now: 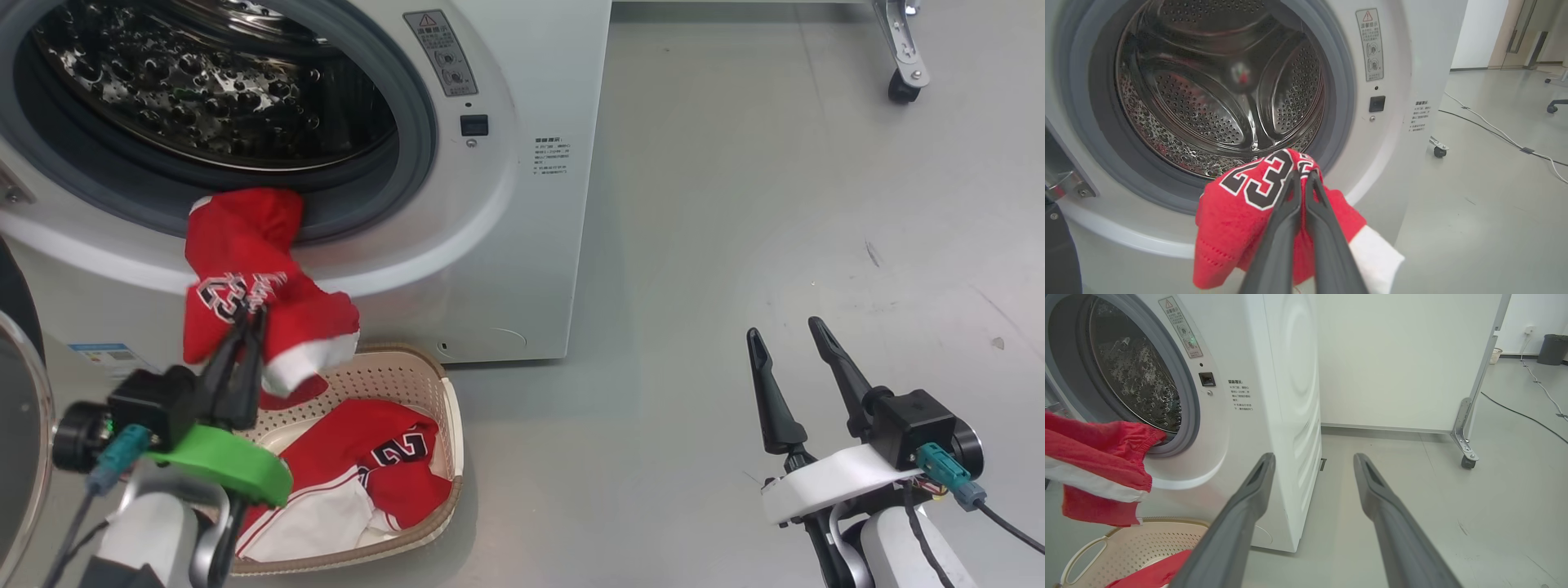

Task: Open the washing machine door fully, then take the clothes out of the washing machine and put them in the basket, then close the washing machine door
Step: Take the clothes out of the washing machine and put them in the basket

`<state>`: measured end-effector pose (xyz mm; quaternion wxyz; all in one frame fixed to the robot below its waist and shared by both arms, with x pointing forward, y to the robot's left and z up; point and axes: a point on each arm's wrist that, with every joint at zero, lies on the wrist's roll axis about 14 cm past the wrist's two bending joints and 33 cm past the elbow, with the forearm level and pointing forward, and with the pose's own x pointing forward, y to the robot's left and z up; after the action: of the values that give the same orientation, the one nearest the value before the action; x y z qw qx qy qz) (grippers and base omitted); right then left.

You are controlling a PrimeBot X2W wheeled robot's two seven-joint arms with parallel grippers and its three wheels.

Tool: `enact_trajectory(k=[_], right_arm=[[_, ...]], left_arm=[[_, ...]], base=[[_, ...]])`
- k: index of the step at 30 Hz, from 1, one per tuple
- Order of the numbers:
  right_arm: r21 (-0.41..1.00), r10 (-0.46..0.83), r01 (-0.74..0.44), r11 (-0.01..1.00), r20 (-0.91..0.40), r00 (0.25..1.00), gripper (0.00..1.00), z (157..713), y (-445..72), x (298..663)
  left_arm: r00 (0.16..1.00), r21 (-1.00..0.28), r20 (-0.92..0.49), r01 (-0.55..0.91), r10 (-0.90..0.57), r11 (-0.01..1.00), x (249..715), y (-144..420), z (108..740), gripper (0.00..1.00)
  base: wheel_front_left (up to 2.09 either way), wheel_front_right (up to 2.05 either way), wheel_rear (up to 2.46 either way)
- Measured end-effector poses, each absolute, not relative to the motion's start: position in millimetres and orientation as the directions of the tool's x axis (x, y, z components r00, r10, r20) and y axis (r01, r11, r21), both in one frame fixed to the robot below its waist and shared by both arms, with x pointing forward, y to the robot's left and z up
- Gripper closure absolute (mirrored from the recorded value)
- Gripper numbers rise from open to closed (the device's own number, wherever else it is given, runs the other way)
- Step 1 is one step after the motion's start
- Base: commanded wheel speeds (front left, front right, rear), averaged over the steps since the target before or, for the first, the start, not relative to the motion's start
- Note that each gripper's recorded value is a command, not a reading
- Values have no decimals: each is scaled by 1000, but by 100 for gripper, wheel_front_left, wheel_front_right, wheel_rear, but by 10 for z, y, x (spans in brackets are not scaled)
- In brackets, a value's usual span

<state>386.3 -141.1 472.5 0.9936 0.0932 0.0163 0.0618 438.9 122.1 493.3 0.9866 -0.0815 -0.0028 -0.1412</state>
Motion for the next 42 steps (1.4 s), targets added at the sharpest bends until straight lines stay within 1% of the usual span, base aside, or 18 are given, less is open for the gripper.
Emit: enact_trajectory(k=[4, 7, 21, 31, 36, 42], right_arm=[[188, 126, -118, 975, -27, 992, 0, 4704, -1412, 3864], [189, 135, -126, 974, -35, 990, 0, 4672, -1396, 3868], [187, 111, -97, 978, -70, 991, 0, 4543, -1473, 3939], [180, 81, -61, 982, -109, 991, 0, 4396, -1575, 4007], [174, 64, -42, 984, -123, 990, 0, 4334, -1635, 4057], [164, 43, -18, 986, -148, 988, 0, 4233, -1715, 4093]], left_arm=[[941, -167, -106, 302, -321, 939, 4230, 1119, 4562, 100], [925, -178, -196, 293, -325, 940, 4134, 1117, 4306, 100], [875, -207, -315, 316, -369, 926, 4146, 975, 3911, 100], [841, -227, -340, 362, -422, 904, 4392, 759, 3750, 100], [807, -227, -396, 377, -439, 898, 4425, 710, 3533, 100], [780, -242, -425, 391, -459, 888, 4525, 613, 3360, 100]], base=[[0, 0, 0], [0, 0, 0], [0, 0, 0], [0, 0, 0], [0, 0, 0], [0, 0, 0]])
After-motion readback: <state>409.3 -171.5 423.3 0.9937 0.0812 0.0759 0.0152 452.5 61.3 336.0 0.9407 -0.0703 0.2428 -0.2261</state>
